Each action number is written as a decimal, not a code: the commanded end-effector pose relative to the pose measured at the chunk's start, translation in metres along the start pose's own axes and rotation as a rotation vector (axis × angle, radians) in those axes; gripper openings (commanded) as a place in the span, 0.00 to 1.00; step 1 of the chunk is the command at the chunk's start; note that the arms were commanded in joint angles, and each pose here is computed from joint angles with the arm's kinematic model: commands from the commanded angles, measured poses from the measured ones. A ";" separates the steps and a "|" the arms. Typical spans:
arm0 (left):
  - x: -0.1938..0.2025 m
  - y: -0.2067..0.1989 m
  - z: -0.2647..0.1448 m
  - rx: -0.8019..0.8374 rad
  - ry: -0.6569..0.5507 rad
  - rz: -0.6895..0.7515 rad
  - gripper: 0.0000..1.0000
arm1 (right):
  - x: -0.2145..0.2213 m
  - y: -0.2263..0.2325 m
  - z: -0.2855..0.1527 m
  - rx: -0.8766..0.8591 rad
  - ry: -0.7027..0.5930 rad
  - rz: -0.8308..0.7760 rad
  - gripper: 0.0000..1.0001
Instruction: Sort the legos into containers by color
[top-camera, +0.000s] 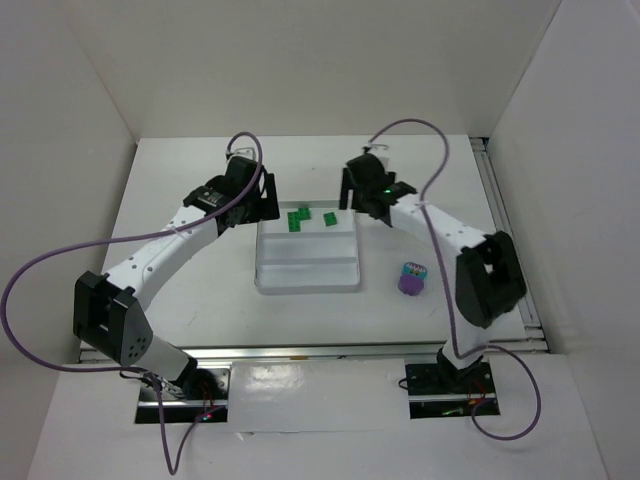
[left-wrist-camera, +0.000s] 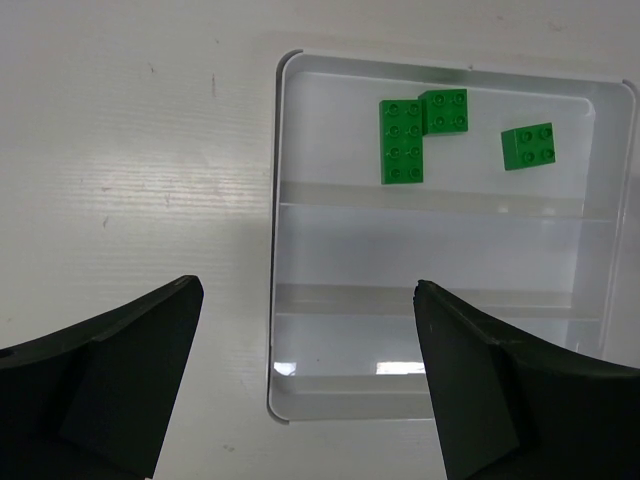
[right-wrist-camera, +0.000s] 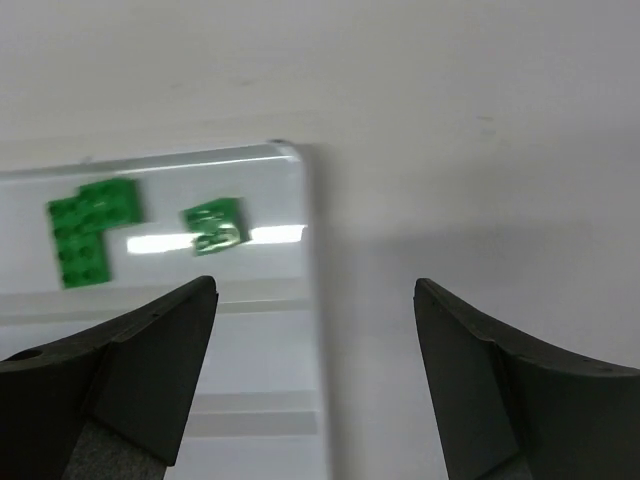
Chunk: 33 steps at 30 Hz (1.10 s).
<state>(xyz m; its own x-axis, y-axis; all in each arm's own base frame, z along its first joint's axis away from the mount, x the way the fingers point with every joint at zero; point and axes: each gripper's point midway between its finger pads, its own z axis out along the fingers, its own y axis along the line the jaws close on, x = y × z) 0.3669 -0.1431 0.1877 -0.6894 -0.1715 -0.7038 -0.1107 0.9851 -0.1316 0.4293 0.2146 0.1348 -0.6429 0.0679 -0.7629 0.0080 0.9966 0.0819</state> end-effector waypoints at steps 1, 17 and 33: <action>-0.015 -0.008 -0.010 0.041 -0.047 -0.001 1.00 | -0.014 -0.086 -0.041 0.205 -0.043 0.173 0.87; -0.004 -0.041 0.015 0.104 0.021 0.080 1.00 | 0.147 -0.160 -0.088 0.439 0.267 0.437 0.94; -0.002 -0.058 0.020 0.119 0.035 0.103 1.00 | 0.163 -0.136 -0.065 0.259 0.308 0.470 0.90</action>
<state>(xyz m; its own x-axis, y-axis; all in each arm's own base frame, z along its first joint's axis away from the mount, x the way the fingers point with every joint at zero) 0.3807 -0.1910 0.1698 -0.7378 -0.0832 -0.6699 0.0125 0.9905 -0.1367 0.2516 0.0711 0.0311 -0.7486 0.5046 -0.4300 0.5339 0.8434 0.0601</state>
